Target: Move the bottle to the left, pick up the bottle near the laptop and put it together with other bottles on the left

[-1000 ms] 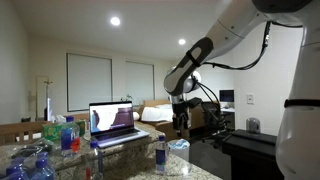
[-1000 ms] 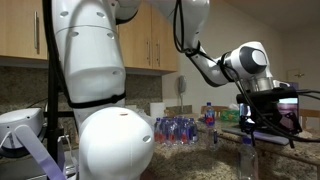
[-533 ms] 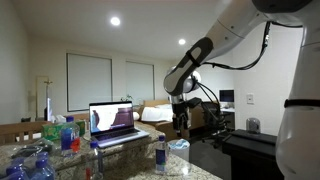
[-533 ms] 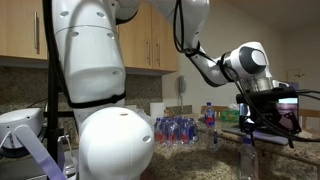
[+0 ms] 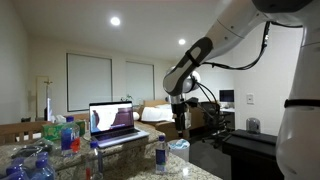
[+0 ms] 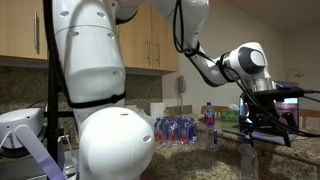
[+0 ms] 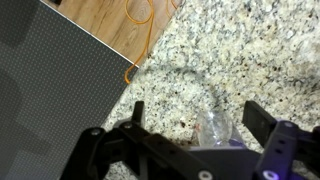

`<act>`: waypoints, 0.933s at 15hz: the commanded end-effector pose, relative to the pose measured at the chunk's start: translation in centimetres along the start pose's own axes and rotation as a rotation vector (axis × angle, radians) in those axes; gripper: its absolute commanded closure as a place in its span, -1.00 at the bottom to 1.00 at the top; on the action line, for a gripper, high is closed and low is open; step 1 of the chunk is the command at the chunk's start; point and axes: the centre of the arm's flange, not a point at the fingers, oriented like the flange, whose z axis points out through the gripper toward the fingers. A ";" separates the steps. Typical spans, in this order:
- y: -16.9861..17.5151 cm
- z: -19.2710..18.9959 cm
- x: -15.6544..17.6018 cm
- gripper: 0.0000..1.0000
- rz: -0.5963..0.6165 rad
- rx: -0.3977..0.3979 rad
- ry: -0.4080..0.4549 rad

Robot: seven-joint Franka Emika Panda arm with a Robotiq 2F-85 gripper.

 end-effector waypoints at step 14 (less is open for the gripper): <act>-0.6 0.1 0.2 -1.00 -0.435 0.042 0.011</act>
